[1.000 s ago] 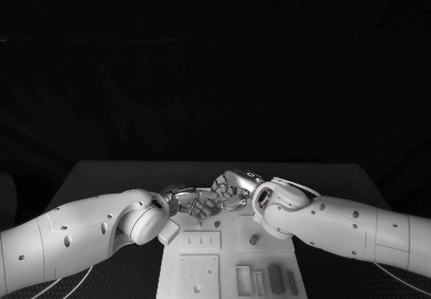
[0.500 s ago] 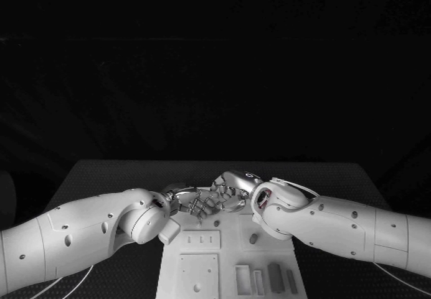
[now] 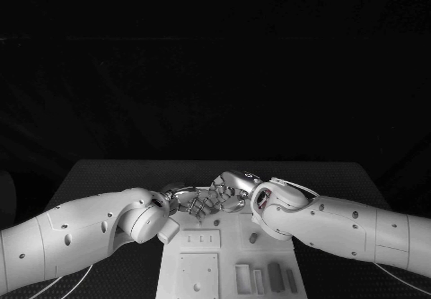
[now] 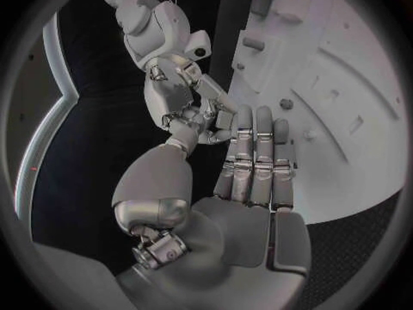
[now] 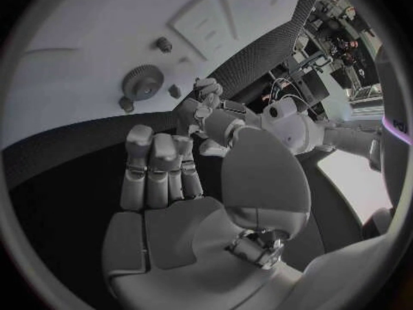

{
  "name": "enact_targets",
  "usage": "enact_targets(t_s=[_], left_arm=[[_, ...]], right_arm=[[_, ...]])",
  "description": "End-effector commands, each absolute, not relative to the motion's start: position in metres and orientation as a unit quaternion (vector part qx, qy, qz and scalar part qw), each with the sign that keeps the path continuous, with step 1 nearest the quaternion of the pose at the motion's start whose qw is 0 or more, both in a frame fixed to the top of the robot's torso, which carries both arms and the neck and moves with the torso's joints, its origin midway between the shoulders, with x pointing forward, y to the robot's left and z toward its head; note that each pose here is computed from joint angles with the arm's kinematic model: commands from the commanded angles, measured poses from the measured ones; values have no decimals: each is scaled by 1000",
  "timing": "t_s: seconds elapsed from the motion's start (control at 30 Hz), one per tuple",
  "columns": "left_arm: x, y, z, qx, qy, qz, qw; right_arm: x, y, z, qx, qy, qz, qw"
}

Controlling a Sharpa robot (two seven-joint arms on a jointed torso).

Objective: Assemble the parts on the task board

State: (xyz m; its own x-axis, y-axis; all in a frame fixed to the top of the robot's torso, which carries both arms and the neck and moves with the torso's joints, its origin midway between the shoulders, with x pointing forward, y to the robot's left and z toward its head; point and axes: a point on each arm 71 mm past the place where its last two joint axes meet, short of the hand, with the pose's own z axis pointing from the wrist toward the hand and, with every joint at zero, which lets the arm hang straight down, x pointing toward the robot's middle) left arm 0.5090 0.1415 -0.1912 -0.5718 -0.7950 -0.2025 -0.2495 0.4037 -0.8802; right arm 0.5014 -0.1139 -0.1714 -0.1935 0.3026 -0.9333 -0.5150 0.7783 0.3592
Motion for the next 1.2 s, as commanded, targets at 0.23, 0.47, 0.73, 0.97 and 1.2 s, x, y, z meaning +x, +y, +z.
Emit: enact_targets(t_s=[0.23, 0.47, 0.73, 0.97, 1.2], left_arm=[[507, 133, -190, -329, 778, -436, 312], [507, 130, -189, -328, 776, -439, 312], [507, 131, -189, -332, 772, -442, 312], [507, 131, -189, -337, 770, -445, 310], [509, 132, -189, -340, 769, -443, 312]], right_arm=[[499, -108, -172, -84, 701, 330, 627], [498, -103, -174, -85, 703, 335, 621], [498, -102, -178, -85, 709, 334, 616], [497, -102, -180, -83, 710, 335, 614], [496, -102, -181, -83, 710, 338, 613]])
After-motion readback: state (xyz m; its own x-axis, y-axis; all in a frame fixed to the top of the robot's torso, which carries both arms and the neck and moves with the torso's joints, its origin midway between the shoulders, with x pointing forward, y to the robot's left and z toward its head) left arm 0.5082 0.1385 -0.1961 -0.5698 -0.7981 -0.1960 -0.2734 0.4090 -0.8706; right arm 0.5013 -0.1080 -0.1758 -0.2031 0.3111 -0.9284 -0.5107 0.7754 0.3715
